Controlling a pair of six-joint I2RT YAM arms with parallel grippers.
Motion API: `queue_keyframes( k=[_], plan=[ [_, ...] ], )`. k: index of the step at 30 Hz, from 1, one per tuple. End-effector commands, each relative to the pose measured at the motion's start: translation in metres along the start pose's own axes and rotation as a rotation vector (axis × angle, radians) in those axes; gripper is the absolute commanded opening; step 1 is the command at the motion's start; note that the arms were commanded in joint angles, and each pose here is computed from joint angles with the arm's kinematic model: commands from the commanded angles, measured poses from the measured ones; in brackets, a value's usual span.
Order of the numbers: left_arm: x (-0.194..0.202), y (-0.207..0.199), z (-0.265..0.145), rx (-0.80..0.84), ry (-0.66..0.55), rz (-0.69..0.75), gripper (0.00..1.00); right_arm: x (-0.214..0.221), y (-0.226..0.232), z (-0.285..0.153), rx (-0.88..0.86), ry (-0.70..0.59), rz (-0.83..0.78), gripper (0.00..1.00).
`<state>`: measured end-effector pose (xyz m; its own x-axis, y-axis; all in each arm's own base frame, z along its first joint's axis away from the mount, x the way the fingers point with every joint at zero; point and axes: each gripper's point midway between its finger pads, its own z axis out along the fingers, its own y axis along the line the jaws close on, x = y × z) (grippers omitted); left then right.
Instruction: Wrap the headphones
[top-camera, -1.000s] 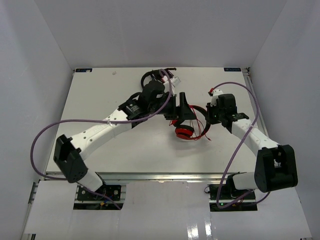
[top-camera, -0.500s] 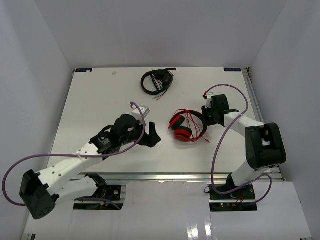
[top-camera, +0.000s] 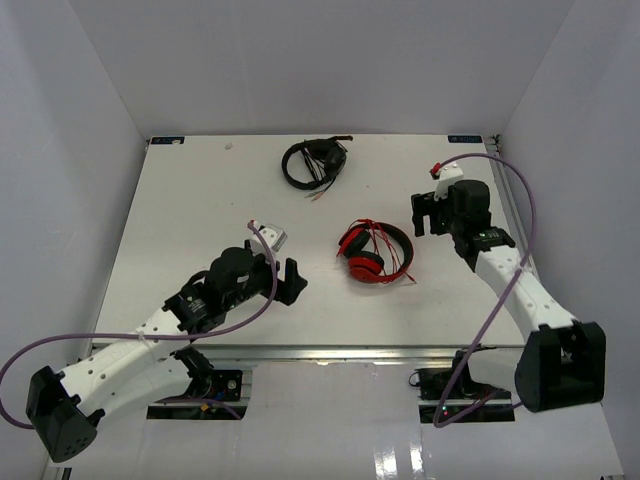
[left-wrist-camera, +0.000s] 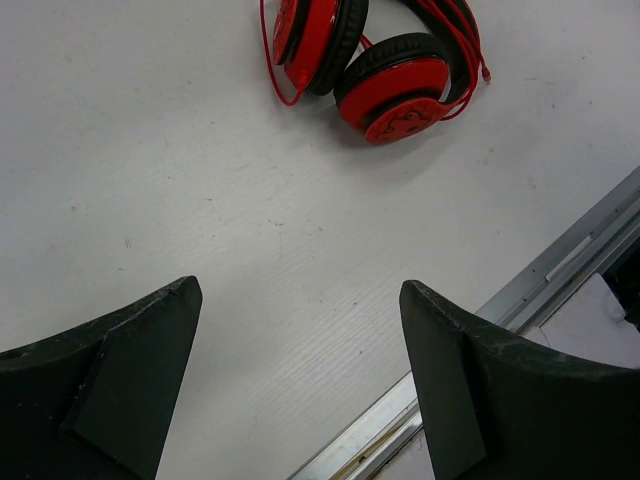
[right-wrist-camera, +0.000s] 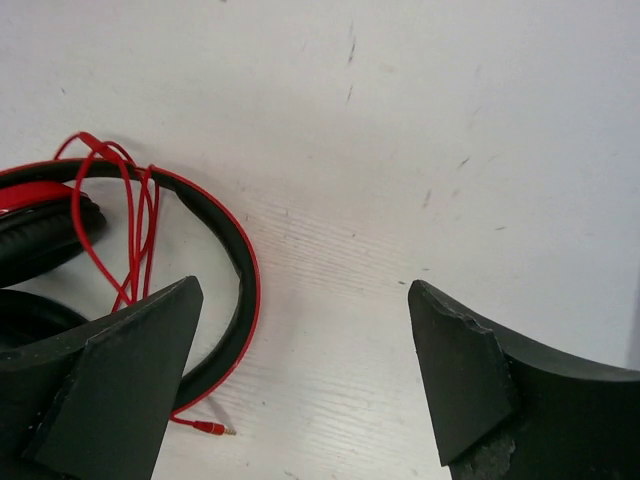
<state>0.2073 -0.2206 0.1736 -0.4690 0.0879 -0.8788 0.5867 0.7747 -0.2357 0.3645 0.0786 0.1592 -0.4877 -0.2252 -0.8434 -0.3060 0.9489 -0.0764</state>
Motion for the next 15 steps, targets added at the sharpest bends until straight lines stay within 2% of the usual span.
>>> queue_keyframes(
  k=[1,3,5,9,15],
  plan=[
    [-0.015,-0.002,-0.004,0.023,-0.047,0.082,0.91,-0.005,-0.015,-0.045,0.090,-0.060,-0.025,0.90],
    [-0.015,-0.002,-0.006,0.024,-0.055,0.087,0.92,-0.005,-0.019,-0.058,0.125,-0.093,-0.010,0.90],
    [-0.016,-0.004,-0.007,0.039,-0.060,0.091,0.98,0.005,-0.021,-0.066,0.149,-0.111,-0.001,0.90],
    [-0.019,-0.005,-0.010,0.039,-0.076,0.089,0.98,0.008,-0.019,-0.086,0.157,-0.175,-0.010,0.90],
    [-0.024,-0.006,-0.015,0.047,-0.096,0.095,0.98,0.017,-0.020,-0.089,0.156,-0.151,-0.025,0.90]
  ],
)
